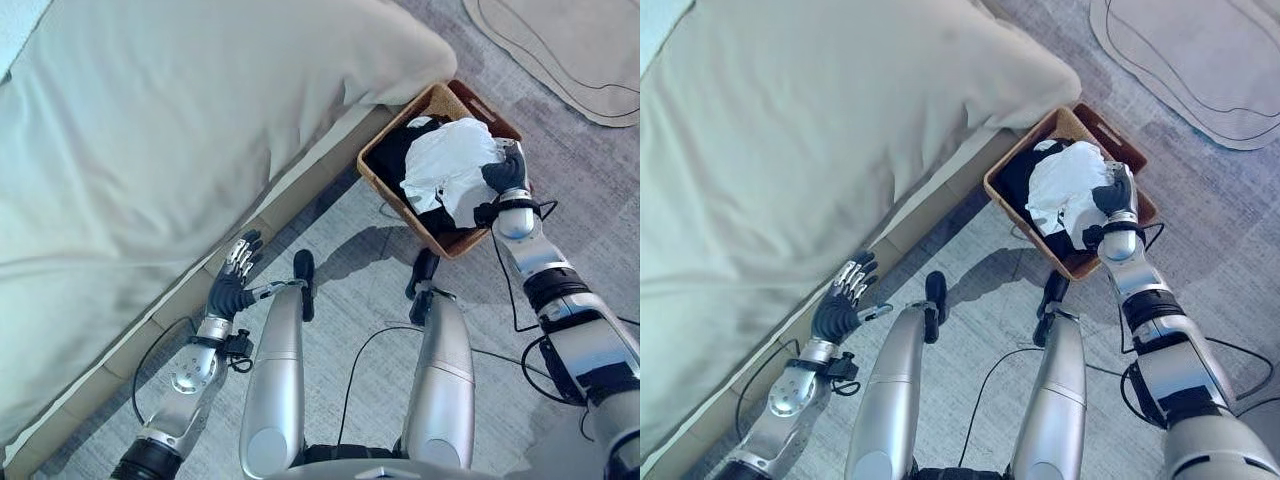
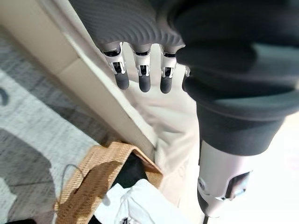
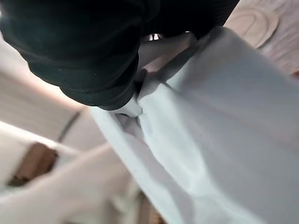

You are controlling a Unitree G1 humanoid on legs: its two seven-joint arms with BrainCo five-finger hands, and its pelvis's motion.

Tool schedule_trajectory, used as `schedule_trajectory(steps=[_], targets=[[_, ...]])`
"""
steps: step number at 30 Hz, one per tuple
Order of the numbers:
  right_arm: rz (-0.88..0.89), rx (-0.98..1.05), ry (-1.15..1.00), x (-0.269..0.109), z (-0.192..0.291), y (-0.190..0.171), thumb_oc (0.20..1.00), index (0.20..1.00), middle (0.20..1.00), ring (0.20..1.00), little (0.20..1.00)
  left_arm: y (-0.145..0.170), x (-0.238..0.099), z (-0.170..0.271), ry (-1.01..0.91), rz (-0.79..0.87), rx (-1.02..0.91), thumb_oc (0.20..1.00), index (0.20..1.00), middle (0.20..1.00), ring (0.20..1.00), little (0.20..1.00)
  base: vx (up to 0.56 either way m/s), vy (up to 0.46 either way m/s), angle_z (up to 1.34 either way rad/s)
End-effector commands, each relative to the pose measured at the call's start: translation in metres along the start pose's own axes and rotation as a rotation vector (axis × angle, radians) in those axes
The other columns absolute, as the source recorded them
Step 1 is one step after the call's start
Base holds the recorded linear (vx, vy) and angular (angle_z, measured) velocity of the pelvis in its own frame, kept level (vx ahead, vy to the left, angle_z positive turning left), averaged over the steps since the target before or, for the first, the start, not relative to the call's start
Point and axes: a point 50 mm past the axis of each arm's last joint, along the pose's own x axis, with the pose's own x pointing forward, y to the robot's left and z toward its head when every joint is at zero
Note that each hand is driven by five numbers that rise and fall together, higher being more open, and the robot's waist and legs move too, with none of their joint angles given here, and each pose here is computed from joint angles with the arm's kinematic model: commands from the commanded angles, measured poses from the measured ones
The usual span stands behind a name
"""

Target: Pick up clothes into the bucket

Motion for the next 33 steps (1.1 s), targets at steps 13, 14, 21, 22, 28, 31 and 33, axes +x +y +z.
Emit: schedule_trajectory(steps=[13,14,21,22,28,31,33], targets=[[-0.218,-0.162,0.092,0.019,-0.006,-0.07,0.2,0.2,0.2,0.2,0.2,-0.013,0.008,0.023,-0.122,-0.043,-0.022,1.0,1.0,1.0,1.0,1.0,0.0,0.004,0.01],[-0.215,-0.165,0.086,0.02,-0.005,-0.07,0.2,0.2,0.2,0.2,0.2,-0.013,0.008,0.024,-0.124,-0.04,-0.022,1.0,1.0,1.0,1.0,1.0,0.0,0.0,0.0],[-0.24,-0.156,0.116,0.022,-0.003,-0.066,1.0,1.0,1.0,1.0,1.0,-0.011,0.012,0.025,-0.129,-0.014,-0.027,1.0,1.0,1.0,1.0,1.0,0.0,0.0,0.0],[-0.24,-0.156,0.116,0.022,-0.003,-0.066,1.0,1.0,1.0,1.0,1.0,-0.011,0.012,0.025,-0.129,-0.014,-0.027,1.0,1.0,1.0,1.0,1.0,0.0,0.0,0.0],[-0.233,-0.138,0.139,0.02,-0.008,-0.06,1.0,1.0,1.0,1.0,1.0,-0.009,0.013,0.024,-0.129,0.01,-0.044,1.0,1.0,1.0,1.0,1.0,0.0,0.0,0.0],[-0.214,-0.14,0.151,0.017,-0.012,-0.057,1.0,1.0,1.0,1.0,1.0,-0.008,0.014,0.024,-0.134,0.018,-0.046,1.0,1.0,1.0,1.0,1.0,0.0,0.0,0.0],[-0.204,-0.138,0.153,0.016,-0.014,-0.054,1.0,1.0,1.0,1.0,1.0,-0.007,0.014,0.024,-0.135,0.025,-0.049,1.0,1.0,1.0,1.0,1.0,0.01,0.003,-0.05]])
